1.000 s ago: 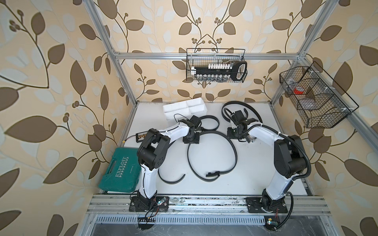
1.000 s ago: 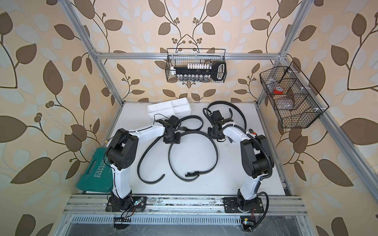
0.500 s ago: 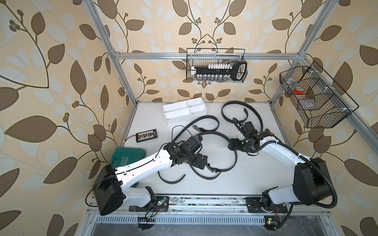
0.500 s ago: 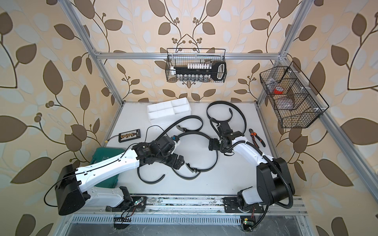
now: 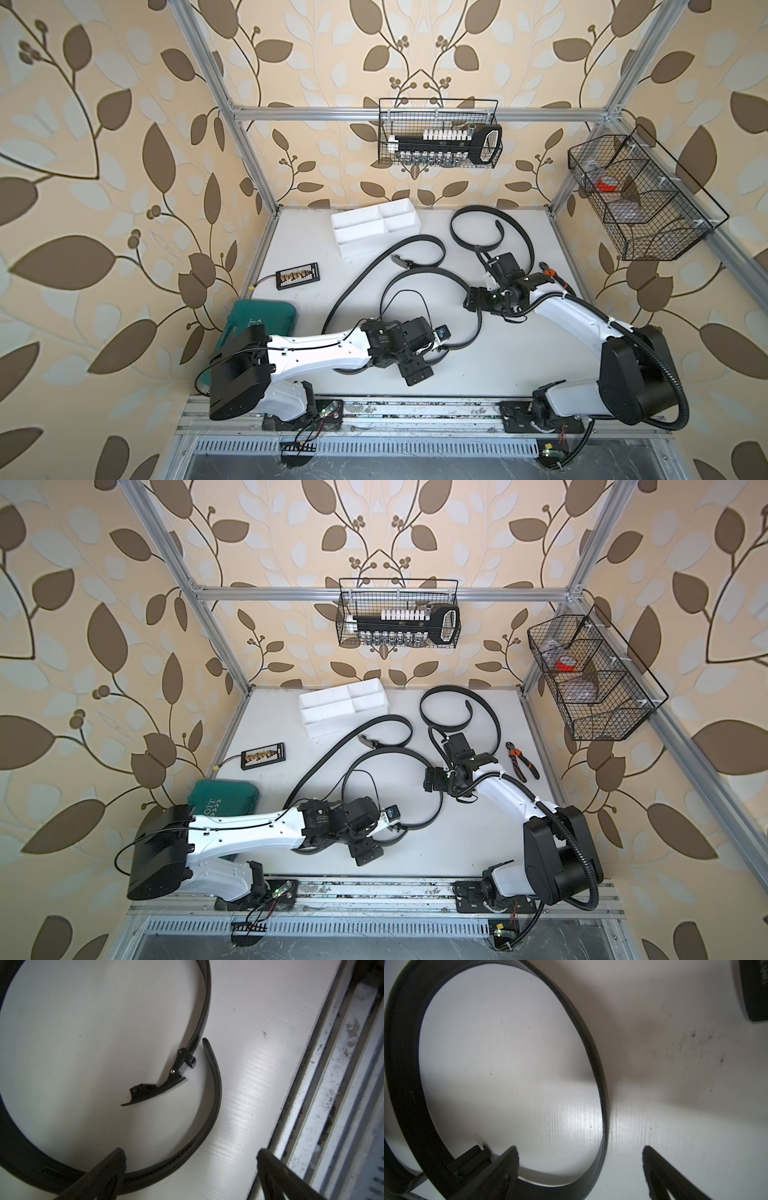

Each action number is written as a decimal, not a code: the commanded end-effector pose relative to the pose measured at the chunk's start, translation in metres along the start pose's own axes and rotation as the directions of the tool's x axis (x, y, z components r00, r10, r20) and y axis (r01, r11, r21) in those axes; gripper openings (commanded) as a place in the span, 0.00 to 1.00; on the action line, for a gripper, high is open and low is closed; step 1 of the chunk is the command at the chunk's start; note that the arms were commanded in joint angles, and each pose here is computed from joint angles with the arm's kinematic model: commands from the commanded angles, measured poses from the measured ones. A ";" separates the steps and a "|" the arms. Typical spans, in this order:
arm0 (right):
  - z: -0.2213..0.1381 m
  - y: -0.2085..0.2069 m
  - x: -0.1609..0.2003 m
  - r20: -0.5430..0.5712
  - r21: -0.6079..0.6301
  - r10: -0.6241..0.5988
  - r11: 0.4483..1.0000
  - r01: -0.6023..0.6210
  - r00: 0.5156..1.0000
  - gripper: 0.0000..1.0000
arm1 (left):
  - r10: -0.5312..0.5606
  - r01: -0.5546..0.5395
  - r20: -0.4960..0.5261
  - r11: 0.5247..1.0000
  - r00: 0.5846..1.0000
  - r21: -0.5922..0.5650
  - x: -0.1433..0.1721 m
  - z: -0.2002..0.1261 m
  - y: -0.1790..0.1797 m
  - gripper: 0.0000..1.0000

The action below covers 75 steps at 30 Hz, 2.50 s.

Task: Place the belts into the storage roll
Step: Roll the belt at the center of the board.

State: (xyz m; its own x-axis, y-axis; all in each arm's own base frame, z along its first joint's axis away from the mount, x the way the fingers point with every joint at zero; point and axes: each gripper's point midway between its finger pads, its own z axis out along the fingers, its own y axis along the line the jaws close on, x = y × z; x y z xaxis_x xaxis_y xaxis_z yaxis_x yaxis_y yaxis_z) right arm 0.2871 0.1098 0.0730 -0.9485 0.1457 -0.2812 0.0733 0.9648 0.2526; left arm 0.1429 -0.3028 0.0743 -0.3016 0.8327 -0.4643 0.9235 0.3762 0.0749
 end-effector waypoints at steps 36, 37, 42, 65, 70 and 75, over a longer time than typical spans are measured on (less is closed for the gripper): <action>0.022 -0.050 0.005 -0.086 0.226 0.009 0.974 0.011 0.996 0.12 | -0.440 0.438 0.058 0.857 0.896 -0.272 -0.002 -0.033 0.120 0.00; 0.017 -0.057 0.004 -0.072 0.250 0.014 0.968 0.005 0.997 0.11 | -0.500 0.490 0.040 0.823 0.865 -0.287 0.001 -0.029 0.129 0.00; 0.006 -0.068 0.002 -0.053 0.292 0.019 0.956 -0.003 0.998 0.09 | -0.664 0.627 -0.086 0.735 0.743 -0.258 -0.002 0.004 0.140 0.00; 0.018 -0.007 0.053 -0.177 0.053 -0.012 0.998 0.021 0.984 0.52 | -0.860 0.875 -0.166 0.482 0.483 0.050 -0.084 0.080 0.083 0.60; 0.021 -0.006 0.054 -0.176 0.029 -0.002 1.000 0.007 0.984 0.74 | -0.792 0.792 0.015 0.611 0.611 0.007 -0.083 0.025 0.108 0.99; 0.019 -0.005 0.052 -0.161 0.005 0.007 1.000 -0.006 0.987 0.80 | -0.576 0.579 0.070 0.814 0.814 -0.039 -0.075 0.006 0.118 0.99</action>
State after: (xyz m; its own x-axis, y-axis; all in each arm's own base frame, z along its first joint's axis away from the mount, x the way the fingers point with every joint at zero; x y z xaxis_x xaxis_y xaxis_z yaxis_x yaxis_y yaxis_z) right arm 0.2467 0.1158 0.0400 -0.9852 0.1092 -0.1324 0.0774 0.9713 0.2250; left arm 0.2655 -0.3338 0.0974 -0.8873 0.2745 -0.3705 0.3953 0.8666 -0.3046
